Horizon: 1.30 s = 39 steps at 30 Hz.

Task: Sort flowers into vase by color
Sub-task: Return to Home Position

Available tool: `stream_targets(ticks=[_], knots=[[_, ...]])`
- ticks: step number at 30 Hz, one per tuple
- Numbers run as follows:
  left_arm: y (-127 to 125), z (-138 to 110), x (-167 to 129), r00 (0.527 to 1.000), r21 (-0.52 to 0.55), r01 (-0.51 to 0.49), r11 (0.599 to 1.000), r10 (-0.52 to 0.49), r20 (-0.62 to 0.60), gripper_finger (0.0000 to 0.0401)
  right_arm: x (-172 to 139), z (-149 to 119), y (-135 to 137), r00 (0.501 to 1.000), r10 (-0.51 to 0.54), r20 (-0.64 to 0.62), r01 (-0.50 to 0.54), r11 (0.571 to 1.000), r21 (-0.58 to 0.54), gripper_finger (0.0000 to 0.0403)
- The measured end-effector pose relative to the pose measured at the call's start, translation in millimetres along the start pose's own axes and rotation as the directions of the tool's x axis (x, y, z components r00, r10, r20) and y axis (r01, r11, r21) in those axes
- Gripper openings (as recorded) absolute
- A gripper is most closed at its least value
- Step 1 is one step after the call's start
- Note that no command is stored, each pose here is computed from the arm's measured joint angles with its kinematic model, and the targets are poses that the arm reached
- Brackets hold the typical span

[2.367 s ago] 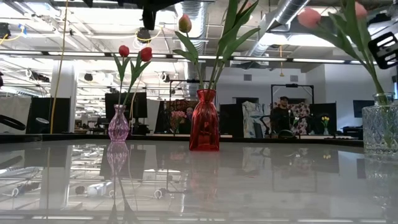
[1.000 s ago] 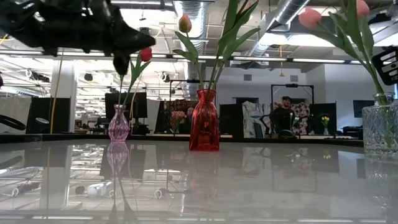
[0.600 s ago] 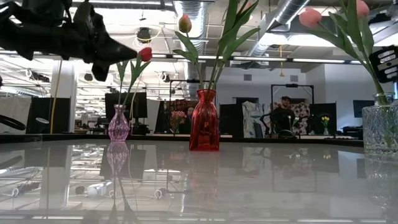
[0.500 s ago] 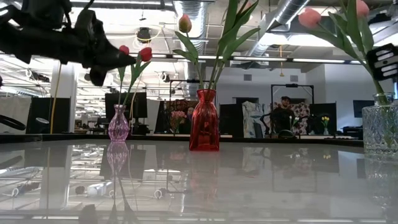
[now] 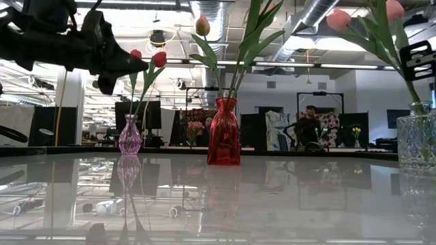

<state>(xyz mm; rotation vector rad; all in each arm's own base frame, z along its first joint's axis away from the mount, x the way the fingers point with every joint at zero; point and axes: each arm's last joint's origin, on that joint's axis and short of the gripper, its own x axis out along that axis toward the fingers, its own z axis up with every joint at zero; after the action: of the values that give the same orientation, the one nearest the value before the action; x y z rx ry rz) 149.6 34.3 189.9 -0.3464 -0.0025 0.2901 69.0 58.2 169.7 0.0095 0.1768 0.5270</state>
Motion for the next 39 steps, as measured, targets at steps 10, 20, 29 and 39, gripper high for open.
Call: stream_targets(ticks=[10,20,29,39], knots=[[-6,0,0,0.985,0.047,0.173,0.984,-0.171,-0.036,0.0,0,0,-5,0.996,-0.092,0.006,0.092,0.995,0.047,0.0031],[-5,-8,-1,0.966,0.001,0.217,0.976,-0.215,-0.141,0.0,1,0,-6,0.996,-0.094,0.007,0.093,0.993,0.069,0.0031],[3,-21,-3,0.966,0.011,0.068,0.998,-0.063,-0.252,0.0,1,0,-6,0.996,-0.094,0.006,0.093,0.993,0.069,0.0031],[12,-22,-3,0.967,0.036,-0.041,0.999,0.049,-0.252,0.0,0,0,-6,0.996,-0.094,0.007,0.094,0.993,0.07,0.0031]])
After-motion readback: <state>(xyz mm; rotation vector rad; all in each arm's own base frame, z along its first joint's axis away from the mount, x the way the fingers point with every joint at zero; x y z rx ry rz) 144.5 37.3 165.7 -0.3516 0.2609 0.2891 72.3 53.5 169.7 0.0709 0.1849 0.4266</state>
